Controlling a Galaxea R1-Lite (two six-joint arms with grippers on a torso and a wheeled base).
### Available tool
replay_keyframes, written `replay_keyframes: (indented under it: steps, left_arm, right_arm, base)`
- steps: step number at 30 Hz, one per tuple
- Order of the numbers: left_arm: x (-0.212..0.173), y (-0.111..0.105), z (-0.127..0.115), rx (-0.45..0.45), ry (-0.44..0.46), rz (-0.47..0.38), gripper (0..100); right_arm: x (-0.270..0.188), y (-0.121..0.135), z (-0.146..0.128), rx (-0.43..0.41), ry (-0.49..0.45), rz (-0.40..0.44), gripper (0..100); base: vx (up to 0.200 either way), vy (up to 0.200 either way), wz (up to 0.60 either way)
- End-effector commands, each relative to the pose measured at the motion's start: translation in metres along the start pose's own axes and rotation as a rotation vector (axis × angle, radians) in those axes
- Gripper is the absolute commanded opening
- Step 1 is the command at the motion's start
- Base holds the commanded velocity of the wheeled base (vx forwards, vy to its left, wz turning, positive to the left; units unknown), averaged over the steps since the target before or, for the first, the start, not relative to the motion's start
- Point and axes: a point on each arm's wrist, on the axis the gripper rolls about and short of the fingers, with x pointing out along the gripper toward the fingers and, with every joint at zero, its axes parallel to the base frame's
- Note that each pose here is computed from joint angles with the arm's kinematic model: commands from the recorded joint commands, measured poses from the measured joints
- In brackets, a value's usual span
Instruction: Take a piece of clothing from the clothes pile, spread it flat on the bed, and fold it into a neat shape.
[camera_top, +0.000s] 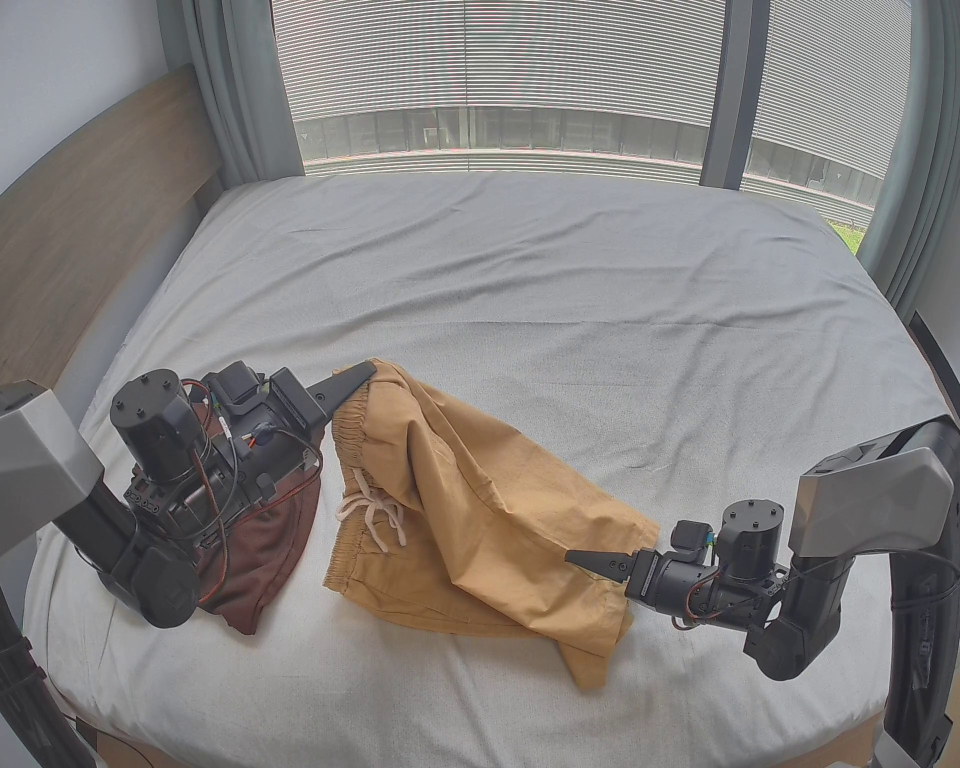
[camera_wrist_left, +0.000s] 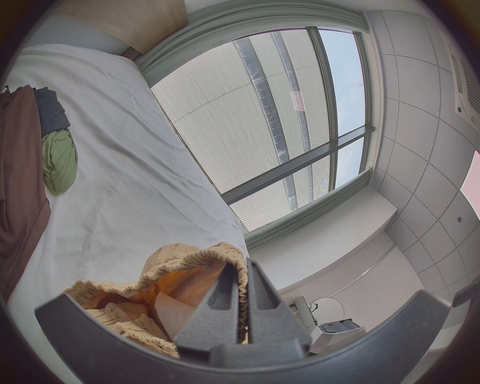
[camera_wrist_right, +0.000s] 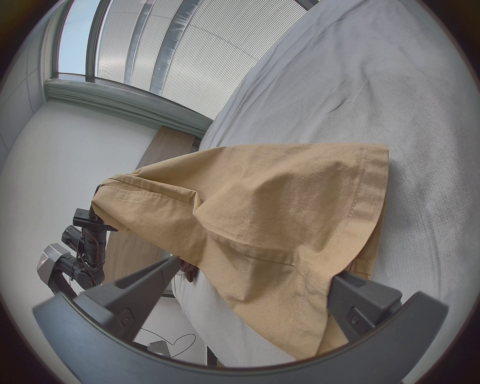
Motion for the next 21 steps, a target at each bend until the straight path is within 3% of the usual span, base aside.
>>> replay_keyframes:
  steps: [1, 14, 15, 21]
  left_arm:
    - [-0.0003, -0.0008, 0.0003, 0.0, -0.001, -0.002, 0]
    - [0.0005, 0.0002, -0.0006, -0.001, 0.003, -0.001, 0]
    - [0.0005, 0.0002, -0.0006, -0.001, 0.003, -0.001, 0]
    - [0.0009, 0.0005, 0.0, 0.0, 0.001, -0.001, 0]
  right_arm:
    - [0.0033, -0.0034, -0.0022, 0.003, 0.007, -0.005, 100]
    - [0.007, -0.0066, -0.0022, 0.005, 0.005, -0.007, 100]
    - [0.007, -0.0066, -0.0022, 0.005, 0.005, -0.007, 0]
    - [0.0052, -0.0066, -0.0003, 0.006, -0.002, -0.008, 0]
  base:
    - [0.0, 0.0, 0.0]
    - [0.0, 0.0, 0.0]
    - [0.0, 0.0, 0.0]
    - [0.0, 0.0, 0.0]
